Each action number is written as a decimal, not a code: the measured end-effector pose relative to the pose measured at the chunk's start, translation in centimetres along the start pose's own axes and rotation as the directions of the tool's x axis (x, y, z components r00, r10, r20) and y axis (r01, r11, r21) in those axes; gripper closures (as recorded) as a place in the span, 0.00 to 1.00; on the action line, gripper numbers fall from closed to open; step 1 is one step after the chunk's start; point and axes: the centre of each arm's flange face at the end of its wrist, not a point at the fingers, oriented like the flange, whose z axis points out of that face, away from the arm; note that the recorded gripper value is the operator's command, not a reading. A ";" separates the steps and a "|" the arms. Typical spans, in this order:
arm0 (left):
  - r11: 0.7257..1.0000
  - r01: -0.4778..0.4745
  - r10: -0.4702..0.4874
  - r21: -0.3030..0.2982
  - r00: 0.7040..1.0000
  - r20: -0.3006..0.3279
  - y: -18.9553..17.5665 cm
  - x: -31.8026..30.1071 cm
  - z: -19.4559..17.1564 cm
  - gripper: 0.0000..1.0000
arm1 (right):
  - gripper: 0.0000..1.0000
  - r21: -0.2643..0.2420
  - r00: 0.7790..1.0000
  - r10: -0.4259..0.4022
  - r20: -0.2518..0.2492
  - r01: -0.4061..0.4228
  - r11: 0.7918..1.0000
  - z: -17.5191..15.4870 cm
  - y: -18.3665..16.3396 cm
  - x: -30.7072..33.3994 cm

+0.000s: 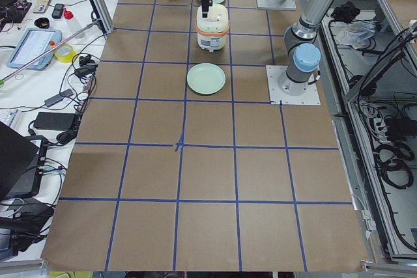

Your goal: Press rice cooker button

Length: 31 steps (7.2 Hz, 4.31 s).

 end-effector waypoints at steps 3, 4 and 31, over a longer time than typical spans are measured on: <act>1.000 0.000 0.000 0.000 1.000 0.000 0.0 0.0 0.0 0.00 | 1.00 -0.005 1.000 -0.007 -0.004 0.007 1.000 0.3 0.3 -0.3; 1.000 0.000 0.000 0.000 1.000 0.000 0.0 0.0 0.0 0.00 | 1.00 -0.004 1.000 -0.008 -0.007 0.008 1.000 0.3 0.3 -0.3; 1.000 0.000 0.000 0.000 1.000 0.000 0.0 0.0 0.0 0.00 | 0.00 0.190 0.987 -0.154 -0.047 0.160 0.969 -22.4 -11.6 21.1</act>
